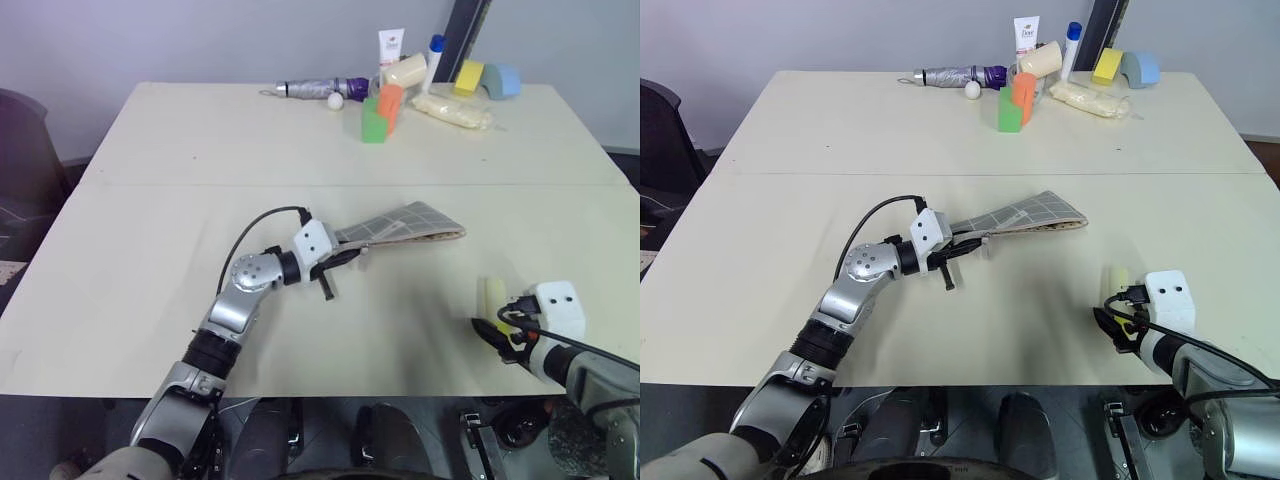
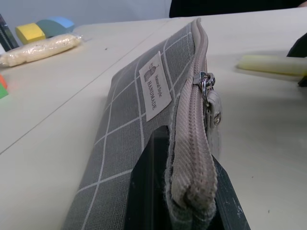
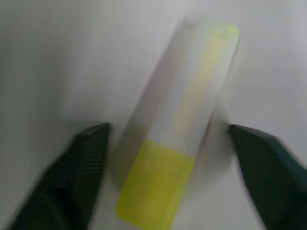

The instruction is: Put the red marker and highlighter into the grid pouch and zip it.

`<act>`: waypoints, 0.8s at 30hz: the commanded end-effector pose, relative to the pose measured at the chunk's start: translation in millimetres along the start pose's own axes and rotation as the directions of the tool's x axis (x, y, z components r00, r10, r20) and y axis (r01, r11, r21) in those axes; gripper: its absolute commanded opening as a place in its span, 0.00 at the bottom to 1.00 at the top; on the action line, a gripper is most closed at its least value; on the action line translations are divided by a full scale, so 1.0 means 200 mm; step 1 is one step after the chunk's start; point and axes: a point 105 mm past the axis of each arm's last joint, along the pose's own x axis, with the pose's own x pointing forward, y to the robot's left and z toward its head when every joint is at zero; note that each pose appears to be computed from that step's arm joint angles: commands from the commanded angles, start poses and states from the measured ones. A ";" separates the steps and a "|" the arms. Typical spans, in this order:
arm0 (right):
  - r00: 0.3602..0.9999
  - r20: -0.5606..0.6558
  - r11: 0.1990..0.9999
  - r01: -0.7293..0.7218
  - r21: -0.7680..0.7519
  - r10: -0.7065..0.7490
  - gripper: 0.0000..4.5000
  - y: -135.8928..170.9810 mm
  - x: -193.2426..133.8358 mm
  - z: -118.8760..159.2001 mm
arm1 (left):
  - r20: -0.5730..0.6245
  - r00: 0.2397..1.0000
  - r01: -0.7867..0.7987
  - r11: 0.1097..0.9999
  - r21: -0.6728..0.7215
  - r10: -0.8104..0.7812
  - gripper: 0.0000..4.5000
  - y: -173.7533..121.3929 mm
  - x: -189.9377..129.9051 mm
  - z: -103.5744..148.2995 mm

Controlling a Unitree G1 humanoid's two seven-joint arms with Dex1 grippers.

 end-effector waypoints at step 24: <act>0.943 0.132 0.849 -0.207 -0.486 0.305 0.20 0.17 -0.06 0.50 | 0.047 0.997 -0.060 0.994 0.090 0.056 0.00 0.04 -0.02 0.10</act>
